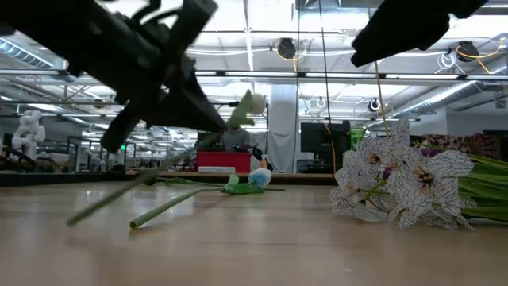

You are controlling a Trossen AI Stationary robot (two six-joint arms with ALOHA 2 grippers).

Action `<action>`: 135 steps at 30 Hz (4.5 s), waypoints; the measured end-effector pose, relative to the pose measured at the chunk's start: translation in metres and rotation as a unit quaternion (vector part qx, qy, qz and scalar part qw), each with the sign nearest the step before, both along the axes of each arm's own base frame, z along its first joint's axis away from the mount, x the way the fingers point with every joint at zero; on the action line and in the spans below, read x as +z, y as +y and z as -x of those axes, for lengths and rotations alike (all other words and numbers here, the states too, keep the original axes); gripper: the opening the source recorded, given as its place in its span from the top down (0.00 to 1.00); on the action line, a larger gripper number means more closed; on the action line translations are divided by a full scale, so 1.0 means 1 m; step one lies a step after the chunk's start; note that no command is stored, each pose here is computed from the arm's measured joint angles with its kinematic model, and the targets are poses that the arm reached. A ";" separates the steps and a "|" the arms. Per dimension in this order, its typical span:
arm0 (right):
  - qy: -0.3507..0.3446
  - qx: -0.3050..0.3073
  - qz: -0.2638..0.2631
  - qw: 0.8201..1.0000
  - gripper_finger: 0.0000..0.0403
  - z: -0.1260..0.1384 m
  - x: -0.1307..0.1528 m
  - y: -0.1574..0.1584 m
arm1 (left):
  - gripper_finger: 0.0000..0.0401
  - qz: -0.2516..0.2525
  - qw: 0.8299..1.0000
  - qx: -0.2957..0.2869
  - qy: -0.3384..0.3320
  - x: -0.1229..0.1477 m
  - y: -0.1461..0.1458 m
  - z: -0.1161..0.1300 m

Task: Sort flowers into vase by color
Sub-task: Move the top white flower to the center of the table, then move the dark white flower to the center of the table

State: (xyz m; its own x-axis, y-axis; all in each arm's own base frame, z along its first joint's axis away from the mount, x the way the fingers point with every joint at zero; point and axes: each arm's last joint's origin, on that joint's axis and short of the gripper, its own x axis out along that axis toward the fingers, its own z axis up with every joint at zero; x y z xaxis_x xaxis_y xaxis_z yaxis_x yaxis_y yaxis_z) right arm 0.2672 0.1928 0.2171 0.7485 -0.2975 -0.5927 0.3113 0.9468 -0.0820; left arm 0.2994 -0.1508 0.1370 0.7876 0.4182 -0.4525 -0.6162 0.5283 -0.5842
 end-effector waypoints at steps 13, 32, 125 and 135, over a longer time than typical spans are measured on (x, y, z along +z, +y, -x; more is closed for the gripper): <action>0.020 0.011 0.012 1.000 0.47 0.009 -0.003 0.005 | 0.98 0.027 0.999 0.009 0.020 -0.015 0.009 -0.006; 0.097 0.080 -0.099 0.987 0.47 0.020 -0.007 0.021 | 0.82 -0.015 0.998 0.032 0.045 -0.018 0.013 -0.001; -0.212 -0.197 -0.227 0.930 0.98 0.002 -0.010 0.030 | 0.64 -0.188 0.972 -0.129 0.060 0.048 0.009 0.007; -0.318 -0.249 -0.193 0.895 0.98 -0.011 -0.002 0.020 | 0.64 -0.188 0.971 -0.132 0.062 0.048 0.009 0.007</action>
State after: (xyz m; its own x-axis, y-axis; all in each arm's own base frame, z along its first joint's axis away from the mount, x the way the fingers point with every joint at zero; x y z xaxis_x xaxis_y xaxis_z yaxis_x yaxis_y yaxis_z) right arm 0.2779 0.2133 0.2149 0.8023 -0.5527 -0.2254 0.5701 0.5978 0.5636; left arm 0.2927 -0.1423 0.1848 0.8393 0.3629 -0.4048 -0.4830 0.8396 -0.2487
